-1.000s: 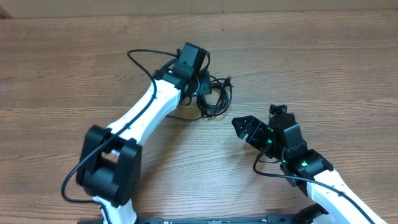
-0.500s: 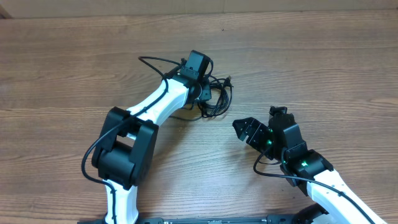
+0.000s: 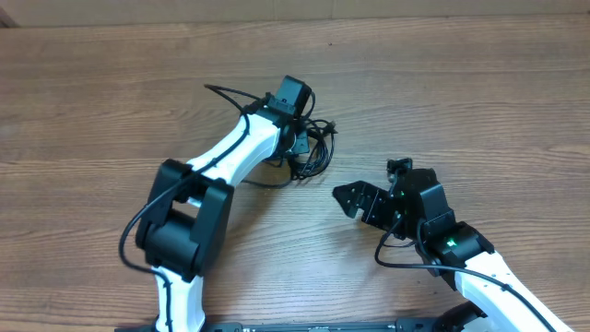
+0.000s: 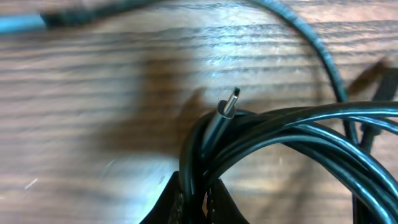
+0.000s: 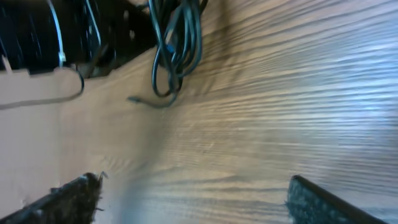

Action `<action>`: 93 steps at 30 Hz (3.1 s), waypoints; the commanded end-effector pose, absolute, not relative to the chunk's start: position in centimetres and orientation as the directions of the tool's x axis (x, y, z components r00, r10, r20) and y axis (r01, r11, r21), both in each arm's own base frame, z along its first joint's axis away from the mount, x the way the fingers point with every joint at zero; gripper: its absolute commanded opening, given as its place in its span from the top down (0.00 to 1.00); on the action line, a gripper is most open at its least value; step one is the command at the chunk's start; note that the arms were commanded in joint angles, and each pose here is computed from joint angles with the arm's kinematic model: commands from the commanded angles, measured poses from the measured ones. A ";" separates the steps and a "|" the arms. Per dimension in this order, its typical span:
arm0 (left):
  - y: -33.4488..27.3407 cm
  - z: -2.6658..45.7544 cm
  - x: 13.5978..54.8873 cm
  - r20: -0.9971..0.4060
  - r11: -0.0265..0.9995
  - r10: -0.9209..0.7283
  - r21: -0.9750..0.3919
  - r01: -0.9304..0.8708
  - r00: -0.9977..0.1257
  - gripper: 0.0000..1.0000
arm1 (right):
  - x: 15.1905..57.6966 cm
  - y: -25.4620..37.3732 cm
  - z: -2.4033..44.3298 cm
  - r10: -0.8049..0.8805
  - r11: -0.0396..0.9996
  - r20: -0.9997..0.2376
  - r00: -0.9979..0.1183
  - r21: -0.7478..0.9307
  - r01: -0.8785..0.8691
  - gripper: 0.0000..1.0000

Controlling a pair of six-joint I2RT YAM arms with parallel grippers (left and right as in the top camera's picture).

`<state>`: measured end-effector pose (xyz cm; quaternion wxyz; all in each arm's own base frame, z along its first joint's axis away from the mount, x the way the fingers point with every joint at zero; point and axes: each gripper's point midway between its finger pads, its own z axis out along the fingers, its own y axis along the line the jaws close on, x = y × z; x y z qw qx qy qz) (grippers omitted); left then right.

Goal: Untangle cables

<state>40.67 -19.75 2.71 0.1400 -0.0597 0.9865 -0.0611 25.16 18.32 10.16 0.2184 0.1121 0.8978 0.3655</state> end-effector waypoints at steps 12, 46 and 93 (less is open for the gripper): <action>-20.0 11.9 38.7 -0.290 0.949 -0.242 -0.271 -0.163 -0.926 0.96 | 27.1 22.0 14.1 0.427 0.486 -0.198 -0.882 0.873 0.039 0.05; -22.1 13.8 37.4 -0.060 0.806 -0.218 -0.574 -0.145 -0.974 0.96 | 28.8 21.0 6.5 0.425 0.632 -0.199 -0.883 0.764 0.132 0.96; -7.2 31.2 25.2 -0.541 0.920 -0.333 -0.364 -0.142 -0.772 0.96 | 28.7 18.3 4.0 0.472 0.723 -0.227 -0.852 0.652 0.227 0.00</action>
